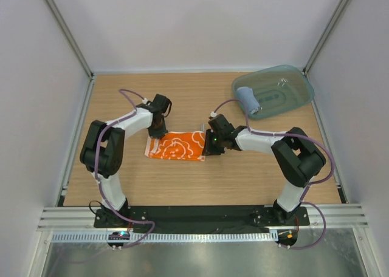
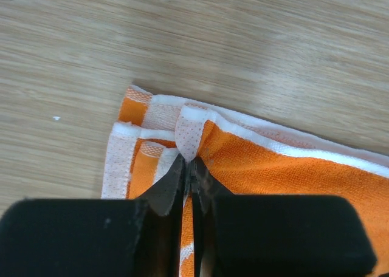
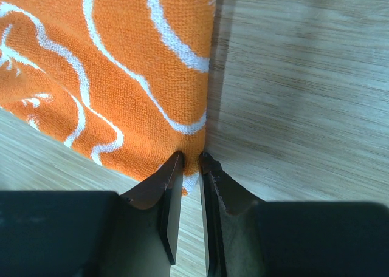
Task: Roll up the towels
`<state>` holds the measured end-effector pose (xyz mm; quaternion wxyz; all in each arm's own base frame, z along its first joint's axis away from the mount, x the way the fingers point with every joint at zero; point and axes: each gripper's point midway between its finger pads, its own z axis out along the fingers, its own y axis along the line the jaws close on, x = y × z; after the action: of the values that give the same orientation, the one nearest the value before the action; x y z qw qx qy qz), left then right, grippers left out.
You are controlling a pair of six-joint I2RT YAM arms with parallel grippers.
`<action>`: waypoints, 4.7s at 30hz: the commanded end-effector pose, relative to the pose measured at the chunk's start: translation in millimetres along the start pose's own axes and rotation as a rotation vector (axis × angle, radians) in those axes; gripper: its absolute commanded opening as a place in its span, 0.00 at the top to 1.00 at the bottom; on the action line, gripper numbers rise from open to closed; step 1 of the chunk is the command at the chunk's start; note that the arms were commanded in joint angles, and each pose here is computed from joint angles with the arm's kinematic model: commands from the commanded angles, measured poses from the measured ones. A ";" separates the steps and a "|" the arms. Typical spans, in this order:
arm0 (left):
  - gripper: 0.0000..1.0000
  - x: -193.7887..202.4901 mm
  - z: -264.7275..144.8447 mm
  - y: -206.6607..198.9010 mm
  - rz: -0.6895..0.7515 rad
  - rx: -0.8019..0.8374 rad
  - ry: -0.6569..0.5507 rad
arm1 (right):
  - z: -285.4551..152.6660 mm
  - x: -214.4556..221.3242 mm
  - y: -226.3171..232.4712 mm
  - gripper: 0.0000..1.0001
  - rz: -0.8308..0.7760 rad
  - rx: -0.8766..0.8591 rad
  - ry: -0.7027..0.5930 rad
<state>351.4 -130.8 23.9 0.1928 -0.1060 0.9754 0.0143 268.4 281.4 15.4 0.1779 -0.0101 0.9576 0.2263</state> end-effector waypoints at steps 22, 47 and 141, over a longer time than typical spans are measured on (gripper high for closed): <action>0.43 -59.2 -78.4 38.6 -0.046 -0.127 -0.235 | -23.6 15.6 -27.8 0.38 -0.093 0.182 0.116; 0.60 49.5 -28.8 4.6 -0.046 0.053 -0.053 | 5.4 24.3 38.2 0.73 0.037 -0.209 0.176; 0.42 139.9 -66.8 -161.0 0.574 0.113 -0.311 | -138.8 -65.2 -118.4 0.28 0.147 0.338 -0.129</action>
<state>222.4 -304.9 25.5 0.3059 0.2116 0.9271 0.0467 293.9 113.0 85.1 0.1982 0.1133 0.9712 0.0685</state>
